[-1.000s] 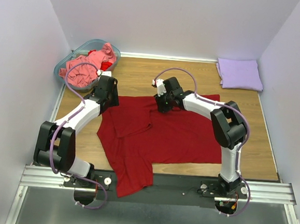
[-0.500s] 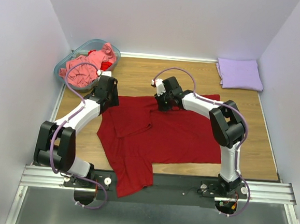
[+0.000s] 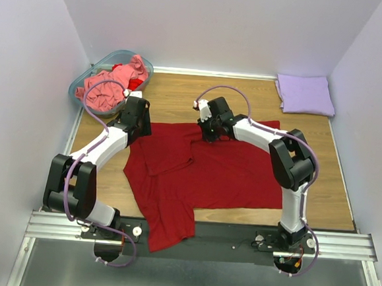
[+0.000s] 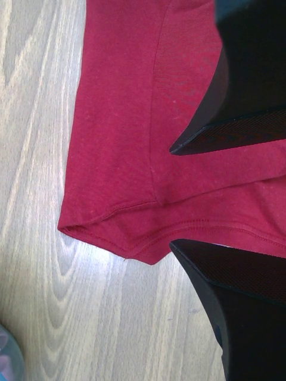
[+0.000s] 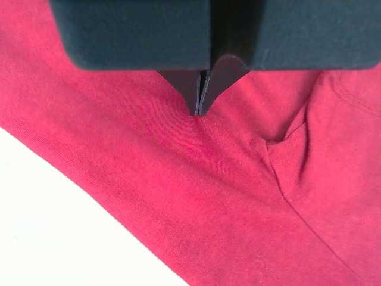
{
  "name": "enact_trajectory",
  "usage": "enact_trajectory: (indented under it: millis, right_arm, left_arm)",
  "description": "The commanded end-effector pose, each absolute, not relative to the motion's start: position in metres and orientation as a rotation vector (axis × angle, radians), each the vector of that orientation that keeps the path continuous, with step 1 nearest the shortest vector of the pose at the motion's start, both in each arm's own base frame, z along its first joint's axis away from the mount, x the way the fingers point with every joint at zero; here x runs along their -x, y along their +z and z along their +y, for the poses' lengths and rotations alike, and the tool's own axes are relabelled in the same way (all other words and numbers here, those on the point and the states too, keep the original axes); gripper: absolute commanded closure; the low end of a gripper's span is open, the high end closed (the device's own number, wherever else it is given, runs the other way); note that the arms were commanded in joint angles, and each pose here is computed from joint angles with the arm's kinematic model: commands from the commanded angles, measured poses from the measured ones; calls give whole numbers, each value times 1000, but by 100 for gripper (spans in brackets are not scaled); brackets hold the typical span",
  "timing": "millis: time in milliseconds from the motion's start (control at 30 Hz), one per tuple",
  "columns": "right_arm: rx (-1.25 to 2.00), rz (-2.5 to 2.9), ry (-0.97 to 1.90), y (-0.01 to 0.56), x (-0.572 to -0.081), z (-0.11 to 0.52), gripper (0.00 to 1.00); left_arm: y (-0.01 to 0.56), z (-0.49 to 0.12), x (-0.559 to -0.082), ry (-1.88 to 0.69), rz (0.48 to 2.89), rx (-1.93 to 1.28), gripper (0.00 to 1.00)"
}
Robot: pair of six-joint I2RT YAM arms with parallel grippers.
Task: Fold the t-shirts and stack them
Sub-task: Fold the tshirt
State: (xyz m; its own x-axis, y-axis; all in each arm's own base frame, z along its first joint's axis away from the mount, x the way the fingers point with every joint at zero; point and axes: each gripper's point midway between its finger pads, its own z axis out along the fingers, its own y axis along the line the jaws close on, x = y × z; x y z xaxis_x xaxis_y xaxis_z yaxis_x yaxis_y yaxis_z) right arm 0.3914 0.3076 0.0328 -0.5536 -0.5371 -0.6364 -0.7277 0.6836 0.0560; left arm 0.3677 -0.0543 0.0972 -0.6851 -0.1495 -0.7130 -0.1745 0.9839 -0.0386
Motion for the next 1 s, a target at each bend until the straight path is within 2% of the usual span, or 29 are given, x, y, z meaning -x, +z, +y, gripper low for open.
enact_trajectory:
  millis: [0,600,633,667,767,867,967]
  right_arm:
    - [971,2287,455,52,-379,312,99]
    - [1003,2363,450,26,-361,308,97]
    - [999,2359,450,28,-361,308,94]
    - [993,2355,437,31,-362,308,81]
    - [943,2345,378,40,-371,301,68]
    - [851,2329,270,56,-388,281,59]
    - [685,2344,237,71,-411,246,57]
  left_arm:
    - [103,-49,-375,75,2312,234,34]
    - [100,-49,-374,79,2321,228,34]
    - [100,-49,-374,81,2321,229,34]
    - [100,-49,-375,81,2321,229,34]
    - [98,-50,-375,79,2323,230,34]
    - [91,-51,-378,84,2342,229,34]
    - [82,-54,-387,81,2375,228,37]
